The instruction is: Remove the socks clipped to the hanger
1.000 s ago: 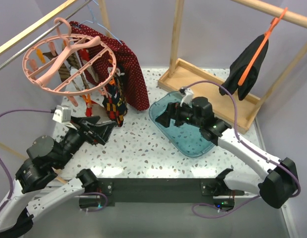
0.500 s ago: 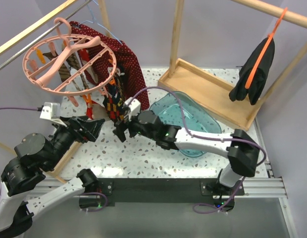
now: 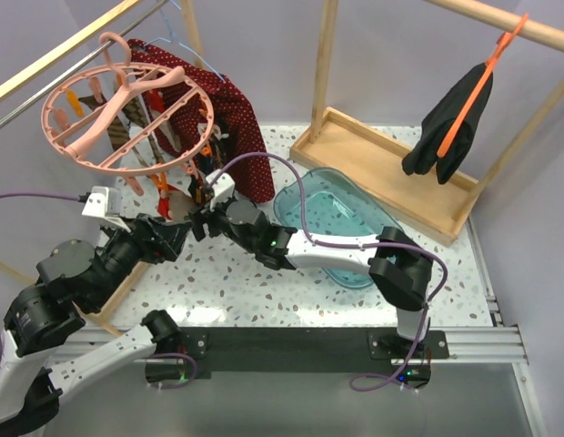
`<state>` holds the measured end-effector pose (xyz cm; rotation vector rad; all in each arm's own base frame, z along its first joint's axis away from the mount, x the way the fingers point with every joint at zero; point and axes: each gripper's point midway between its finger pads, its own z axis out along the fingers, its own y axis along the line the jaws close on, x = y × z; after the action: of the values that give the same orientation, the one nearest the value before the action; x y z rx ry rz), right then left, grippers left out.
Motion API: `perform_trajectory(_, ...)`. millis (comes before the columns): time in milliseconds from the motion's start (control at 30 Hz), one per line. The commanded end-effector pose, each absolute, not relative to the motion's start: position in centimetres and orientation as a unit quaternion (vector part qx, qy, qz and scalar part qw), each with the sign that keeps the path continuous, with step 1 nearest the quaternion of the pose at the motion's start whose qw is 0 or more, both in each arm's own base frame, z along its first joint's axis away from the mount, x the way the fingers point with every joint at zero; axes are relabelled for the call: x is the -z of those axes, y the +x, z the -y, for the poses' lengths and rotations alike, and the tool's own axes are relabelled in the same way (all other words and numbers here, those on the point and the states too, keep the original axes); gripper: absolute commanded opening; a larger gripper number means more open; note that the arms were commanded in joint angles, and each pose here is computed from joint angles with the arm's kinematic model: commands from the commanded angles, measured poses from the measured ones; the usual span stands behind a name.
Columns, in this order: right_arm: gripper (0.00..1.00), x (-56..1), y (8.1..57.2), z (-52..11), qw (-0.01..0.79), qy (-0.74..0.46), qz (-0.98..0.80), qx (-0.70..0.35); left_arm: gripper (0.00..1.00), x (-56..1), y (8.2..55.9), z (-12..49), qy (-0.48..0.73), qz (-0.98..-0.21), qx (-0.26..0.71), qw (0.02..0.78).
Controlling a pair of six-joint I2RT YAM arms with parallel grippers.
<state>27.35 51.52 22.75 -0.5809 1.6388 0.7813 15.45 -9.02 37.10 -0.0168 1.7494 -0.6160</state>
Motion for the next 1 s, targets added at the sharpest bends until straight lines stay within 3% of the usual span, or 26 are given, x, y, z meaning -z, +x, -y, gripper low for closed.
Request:
perform_trajectory(0,0.74,-26.6,28.6,-52.4,0.627,-0.218,-0.667,-0.337,0.73,-38.5,15.6,9.2,-0.002,-0.751,0.266,0.604)
perform_trajectory(133,0.64,-26.9,29.0,-52.1,0.634,-0.207,-0.668,-0.33,0.72,-39.2,15.7,9.6,-0.002,-0.751,0.271,0.602)
perform_trajectory(433,0.1,-27.6,27.4,-51.3,0.616,-0.22,-0.674,-0.343,0.71,-38.3,17.6,10.8,-0.03,-0.78,0.244,0.576)
perform_trajectory(600,0.07,-29.0,25.3,-51.5,0.603,-0.231,-0.673,-0.361,0.66,-38.7,18.7,11.1,-0.053,-0.785,0.227,0.574)
perform_trajectory(667,0.0,-29.0,24.6,-51.3,0.597,-0.235,-0.683,-0.349,0.62,-38.8,19.3,11.2,-0.06,-0.787,0.216,0.575)
perform_trajectory(800,0.0,-29.7,23.5,-50.7,0.586,-0.226,-0.695,-0.351,0.61,-38.4,20.8,10.1,-0.09,-0.791,0.159,0.584)
perform_trajectory(967,0.0,-29.7,22.1,-50.2,0.573,-0.219,-0.696,-0.373,0.61,-40.3,21.4,8.8,-0.154,-0.761,0.163,0.608)
